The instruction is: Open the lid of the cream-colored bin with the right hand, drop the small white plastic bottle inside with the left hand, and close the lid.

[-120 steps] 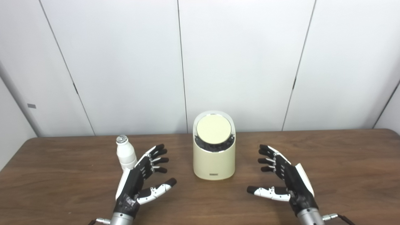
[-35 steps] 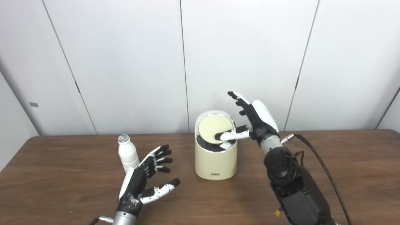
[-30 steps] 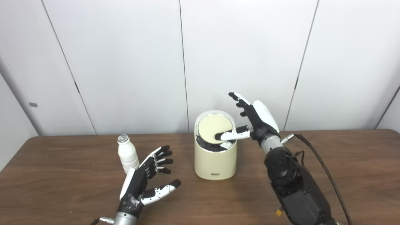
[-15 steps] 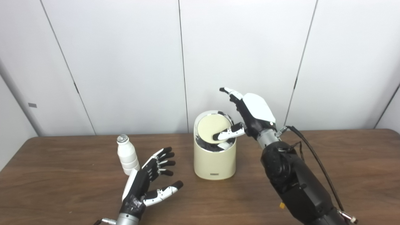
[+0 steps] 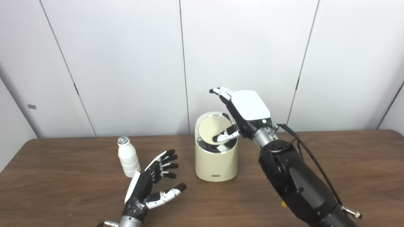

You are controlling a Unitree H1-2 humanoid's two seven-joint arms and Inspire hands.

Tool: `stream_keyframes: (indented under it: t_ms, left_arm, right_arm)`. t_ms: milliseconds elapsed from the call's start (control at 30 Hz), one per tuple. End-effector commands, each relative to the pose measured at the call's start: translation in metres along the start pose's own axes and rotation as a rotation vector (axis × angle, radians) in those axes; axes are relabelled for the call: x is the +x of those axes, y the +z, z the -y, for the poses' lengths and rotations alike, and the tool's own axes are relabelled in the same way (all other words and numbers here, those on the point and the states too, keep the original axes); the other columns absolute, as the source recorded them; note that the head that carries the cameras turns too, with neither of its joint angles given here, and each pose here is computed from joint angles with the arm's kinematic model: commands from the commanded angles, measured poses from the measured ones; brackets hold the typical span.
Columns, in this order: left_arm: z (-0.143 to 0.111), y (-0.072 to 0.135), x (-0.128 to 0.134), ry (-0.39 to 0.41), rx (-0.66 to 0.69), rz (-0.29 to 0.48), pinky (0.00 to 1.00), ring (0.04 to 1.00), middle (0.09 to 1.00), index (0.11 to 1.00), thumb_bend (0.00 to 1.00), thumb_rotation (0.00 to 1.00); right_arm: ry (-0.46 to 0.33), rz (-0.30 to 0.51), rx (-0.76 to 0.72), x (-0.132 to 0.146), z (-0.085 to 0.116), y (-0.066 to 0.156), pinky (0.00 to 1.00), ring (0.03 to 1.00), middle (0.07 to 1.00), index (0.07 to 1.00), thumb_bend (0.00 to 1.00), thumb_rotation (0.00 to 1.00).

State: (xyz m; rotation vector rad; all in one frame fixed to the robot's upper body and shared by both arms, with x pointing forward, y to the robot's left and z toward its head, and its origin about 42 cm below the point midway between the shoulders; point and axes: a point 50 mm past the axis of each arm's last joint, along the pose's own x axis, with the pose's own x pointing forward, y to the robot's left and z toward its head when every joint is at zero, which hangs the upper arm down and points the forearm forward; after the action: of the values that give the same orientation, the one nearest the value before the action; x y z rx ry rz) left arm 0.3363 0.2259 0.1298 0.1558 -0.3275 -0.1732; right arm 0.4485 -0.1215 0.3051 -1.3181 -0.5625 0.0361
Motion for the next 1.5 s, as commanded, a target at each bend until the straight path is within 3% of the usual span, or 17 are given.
stream_keyframes:
  t_ms: [0,267,467,633,867,1233,1467]
  left_arm:
    - [-0.002,0.011,0.007,0.012,-0.002,0.05,0.65,0.767,0.834,0.873,0.66,0.1]
    - [-0.002,0.009,0.007,0.007,-0.006,0.049,0.64,0.764,0.835,0.877,0.66,0.09]
    - [-0.002,0.009,0.007,0.006,-0.002,0.046,0.64,0.767,0.835,0.876,0.66,0.1]
    - [-0.003,0.009,0.007,0.003,-0.005,0.047,0.65,0.768,0.837,0.878,0.66,0.1]
    - [-0.005,0.009,0.006,0.009,0.004,0.045,0.65,0.768,0.835,0.878,0.65,0.09]
    - [-0.008,0.013,0.005,0.017,0.007,0.054,0.64,0.759,0.831,0.872,0.66,0.1]
    - [-0.013,0.013,0.003,0.043,-0.012,0.08,0.61,0.724,0.799,0.847,0.65,0.06]
  right_arm:
    - [0.026,-0.017,-0.067,0.0,-0.004,-0.012,0.71,0.809,0.87,0.849,0.99,0.17]
    - [-0.041,-0.03,0.035,-0.005,0.001,-0.018,0.73,0.809,0.864,0.842,0.95,0.19]
    - [-0.092,-0.108,0.293,-0.014,0.018,-0.024,0.69,0.832,0.882,0.853,0.87,0.29]
    - [-0.126,-0.216,0.551,-0.032,0.027,-0.031,0.64,0.8,0.878,0.861,0.84,0.24]
    - [-0.175,-0.265,0.754,-0.073,0.009,-0.048,0.6,0.781,0.848,0.852,0.83,0.22]
    - [-0.242,-0.256,0.83,-0.153,-0.036,-0.079,0.66,0.767,0.847,0.835,0.81,0.16]
    - [-0.268,-0.279,0.885,-0.178,-0.059,-0.086,0.68,0.774,0.84,0.826,0.82,0.24]
